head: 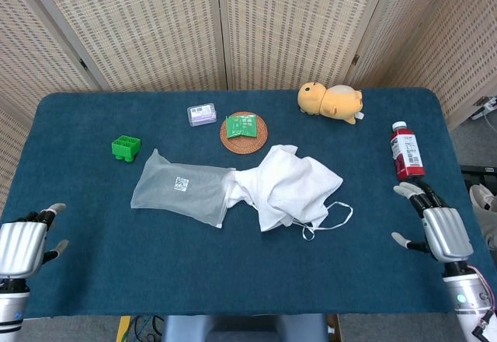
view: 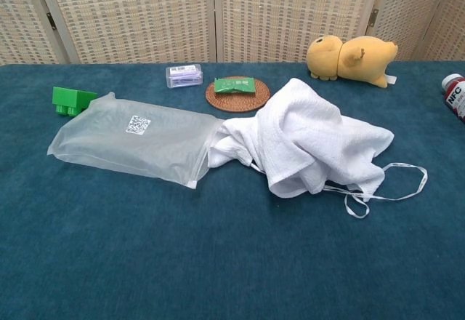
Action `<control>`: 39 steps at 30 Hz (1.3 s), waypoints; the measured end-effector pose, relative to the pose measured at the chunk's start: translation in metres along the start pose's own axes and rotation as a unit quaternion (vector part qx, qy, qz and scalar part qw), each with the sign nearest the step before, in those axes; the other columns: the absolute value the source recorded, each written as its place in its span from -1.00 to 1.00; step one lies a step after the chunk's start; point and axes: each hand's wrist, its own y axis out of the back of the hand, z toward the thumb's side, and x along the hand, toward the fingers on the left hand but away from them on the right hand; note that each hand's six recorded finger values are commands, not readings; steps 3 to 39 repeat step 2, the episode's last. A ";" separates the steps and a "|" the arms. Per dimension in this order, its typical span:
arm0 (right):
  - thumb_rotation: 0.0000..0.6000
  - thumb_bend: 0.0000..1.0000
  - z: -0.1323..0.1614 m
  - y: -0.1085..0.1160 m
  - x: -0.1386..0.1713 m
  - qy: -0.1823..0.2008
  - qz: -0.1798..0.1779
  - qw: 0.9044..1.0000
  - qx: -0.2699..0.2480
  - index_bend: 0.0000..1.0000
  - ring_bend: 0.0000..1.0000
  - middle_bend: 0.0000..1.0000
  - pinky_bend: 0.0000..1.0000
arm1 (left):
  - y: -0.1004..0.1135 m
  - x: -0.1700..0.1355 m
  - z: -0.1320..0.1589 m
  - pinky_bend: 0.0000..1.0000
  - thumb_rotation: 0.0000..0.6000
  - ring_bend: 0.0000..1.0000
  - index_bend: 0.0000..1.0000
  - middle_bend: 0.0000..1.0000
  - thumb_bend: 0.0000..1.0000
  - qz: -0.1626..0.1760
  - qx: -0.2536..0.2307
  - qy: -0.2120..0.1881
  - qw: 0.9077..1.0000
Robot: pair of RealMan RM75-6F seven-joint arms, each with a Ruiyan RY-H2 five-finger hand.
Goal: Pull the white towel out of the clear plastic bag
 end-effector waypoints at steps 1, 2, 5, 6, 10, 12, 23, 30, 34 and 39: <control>1.00 -1.00 0.000 0.000 0.000 -0.001 0.001 1.000 0.000 -0.54 -0.87 -0.61 -0.47 | 0.000 0.001 0.001 0.41 1.00 0.07 -0.36 0.07 -0.74 -0.001 0.000 -0.001 1.000; 1.00 -1.00 -0.001 -0.001 -0.001 -0.001 0.002 1.000 -0.001 -0.54 -0.87 -0.61 -0.47 | -0.002 0.001 0.003 0.41 1.00 0.07 -0.36 0.07 -0.74 -0.002 -0.001 -0.004 1.000; 1.00 -1.00 -0.001 -0.001 -0.001 -0.001 0.002 1.000 -0.001 -0.54 -0.87 -0.61 -0.47 | -0.002 0.001 0.003 0.41 1.00 0.07 -0.36 0.07 -0.74 -0.002 -0.001 -0.004 1.000; 1.00 -1.00 -0.001 -0.001 -0.001 -0.001 0.002 1.000 -0.001 -0.54 -0.87 -0.61 -0.47 | -0.002 0.001 0.003 0.41 1.00 0.07 -0.36 0.07 -0.74 -0.002 -0.001 -0.004 1.000; 1.00 -1.00 -0.001 -0.001 -0.001 -0.001 0.002 1.000 -0.001 -0.54 -0.87 -0.61 -0.47 | -0.002 0.001 0.003 0.41 1.00 0.07 -0.36 0.07 -0.74 -0.002 -0.001 -0.004 1.000; 1.00 -1.00 -0.001 -0.001 -0.001 -0.001 0.002 1.000 -0.001 -0.54 -0.87 -0.61 -0.47 | -0.002 0.001 0.003 0.41 1.00 0.07 -0.36 0.07 -0.74 -0.002 -0.001 -0.004 1.000; 1.00 -1.00 -0.001 -0.001 -0.001 -0.001 0.002 1.000 -0.001 -0.54 -0.87 -0.61 -0.47 | -0.002 0.001 0.003 0.41 1.00 0.07 -0.36 0.07 -0.74 -0.002 -0.001 -0.004 1.000; 1.00 -1.00 -0.001 -0.001 -0.001 -0.001 0.002 1.000 -0.001 -0.54 -0.87 -0.61 -0.47 | -0.002 0.001 0.003 0.41 1.00 0.07 -0.36 0.07 -0.74 -0.002 -0.001 -0.004 1.000; 1.00 -1.00 -0.001 -0.001 -0.001 -0.001 0.002 1.000 -0.001 -0.54 -0.87 -0.61 -0.47 | -0.002 0.001 0.003 0.41 1.00 0.07 -0.36 0.07 -0.74 -0.002 -0.001 -0.004 1.000; 1.00 -1.00 -0.001 -0.001 -0.001 -0.001 0.002 1.000 -0.001 -0.54 -0.87 -0.61 -0.47 | -0.002 0.001 0.003 0.41 1.00 0.07 -0.36 0.07 -0.74 -0.002 -0.001 -0.004 1.000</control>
